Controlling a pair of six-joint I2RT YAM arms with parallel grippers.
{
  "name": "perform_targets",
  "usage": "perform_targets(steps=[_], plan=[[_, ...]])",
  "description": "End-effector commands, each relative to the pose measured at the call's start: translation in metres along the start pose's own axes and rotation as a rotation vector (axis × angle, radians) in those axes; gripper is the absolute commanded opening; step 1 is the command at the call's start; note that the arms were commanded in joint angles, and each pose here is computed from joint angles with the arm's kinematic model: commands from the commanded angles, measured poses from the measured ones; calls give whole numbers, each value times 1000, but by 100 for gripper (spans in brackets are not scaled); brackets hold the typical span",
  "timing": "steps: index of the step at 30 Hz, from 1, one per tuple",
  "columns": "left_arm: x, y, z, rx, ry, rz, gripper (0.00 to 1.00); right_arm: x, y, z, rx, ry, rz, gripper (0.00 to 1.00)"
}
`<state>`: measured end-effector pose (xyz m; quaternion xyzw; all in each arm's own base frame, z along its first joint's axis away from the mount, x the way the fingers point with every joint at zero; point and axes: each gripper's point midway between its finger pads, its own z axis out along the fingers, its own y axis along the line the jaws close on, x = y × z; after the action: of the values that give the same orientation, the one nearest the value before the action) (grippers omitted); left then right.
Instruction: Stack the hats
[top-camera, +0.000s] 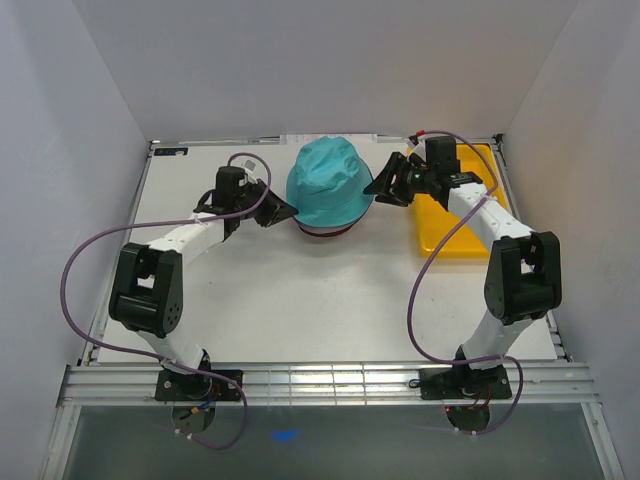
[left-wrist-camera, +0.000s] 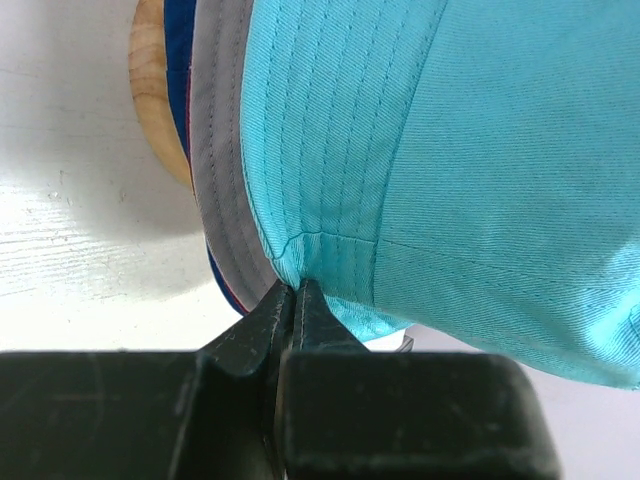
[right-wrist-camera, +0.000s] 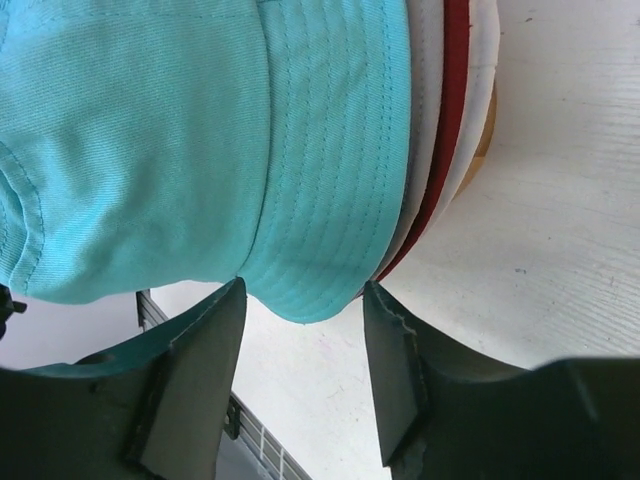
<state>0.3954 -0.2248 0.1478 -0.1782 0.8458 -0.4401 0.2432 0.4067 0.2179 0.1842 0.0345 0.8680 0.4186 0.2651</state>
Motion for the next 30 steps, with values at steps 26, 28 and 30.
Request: perform_targets(steps=[26,28,30], plan=[[17,-28,-22,12,-9,101,51,-51,0,54,-61,-32,36,22],[10,-30,-26,7,-26,104,52,-56,0,58,-61,-32,36,15],[-1,-32,-35,3,-63,108,52,-57,-4,61,-56,-25,43,12]])
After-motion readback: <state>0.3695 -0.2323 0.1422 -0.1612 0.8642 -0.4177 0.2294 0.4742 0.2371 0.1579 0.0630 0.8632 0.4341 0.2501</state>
